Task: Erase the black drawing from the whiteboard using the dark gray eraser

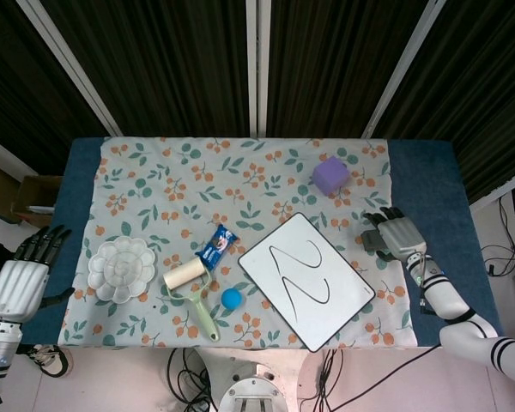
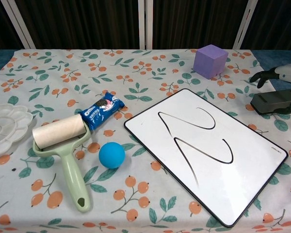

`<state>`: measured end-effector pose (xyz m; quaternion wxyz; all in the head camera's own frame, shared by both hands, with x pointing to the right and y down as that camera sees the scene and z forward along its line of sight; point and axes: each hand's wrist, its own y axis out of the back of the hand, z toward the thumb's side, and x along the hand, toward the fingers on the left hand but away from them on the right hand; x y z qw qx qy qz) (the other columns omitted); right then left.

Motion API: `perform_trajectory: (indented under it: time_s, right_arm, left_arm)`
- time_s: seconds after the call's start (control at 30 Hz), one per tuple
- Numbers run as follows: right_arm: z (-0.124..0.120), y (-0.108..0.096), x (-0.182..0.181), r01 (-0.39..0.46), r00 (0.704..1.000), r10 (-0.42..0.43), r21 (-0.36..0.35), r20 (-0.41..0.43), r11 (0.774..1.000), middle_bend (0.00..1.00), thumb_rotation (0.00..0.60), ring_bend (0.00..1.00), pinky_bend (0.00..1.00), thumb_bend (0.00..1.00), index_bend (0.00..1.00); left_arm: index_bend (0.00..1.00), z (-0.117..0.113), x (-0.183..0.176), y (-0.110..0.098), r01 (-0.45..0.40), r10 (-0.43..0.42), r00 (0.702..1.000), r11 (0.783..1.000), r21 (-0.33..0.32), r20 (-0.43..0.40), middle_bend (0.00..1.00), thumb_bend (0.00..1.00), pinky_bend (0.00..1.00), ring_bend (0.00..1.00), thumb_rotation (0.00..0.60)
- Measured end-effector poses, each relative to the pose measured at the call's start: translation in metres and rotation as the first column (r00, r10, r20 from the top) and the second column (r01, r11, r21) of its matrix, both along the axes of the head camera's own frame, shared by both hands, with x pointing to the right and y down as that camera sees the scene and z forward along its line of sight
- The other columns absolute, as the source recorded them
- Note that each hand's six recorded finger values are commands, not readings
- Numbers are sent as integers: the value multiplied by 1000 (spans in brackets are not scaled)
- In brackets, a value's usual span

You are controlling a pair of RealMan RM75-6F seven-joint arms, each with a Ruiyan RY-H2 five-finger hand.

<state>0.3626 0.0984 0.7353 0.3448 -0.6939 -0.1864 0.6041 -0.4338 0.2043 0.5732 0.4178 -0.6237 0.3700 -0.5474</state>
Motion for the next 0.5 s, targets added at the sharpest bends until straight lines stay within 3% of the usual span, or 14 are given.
perform_trajectory:
  time_s: [0.5]
  right_arm:
    - [-2, 0, 2, 6, 1000, -5, 16, -26, 1000, 290, 600, 198, 235, 215, 260]
  left_arm:
    - [75, 1, 1, 2, -5, 5, 1000, 1000, -2, 9, 72, 0, 160, 36, 600]
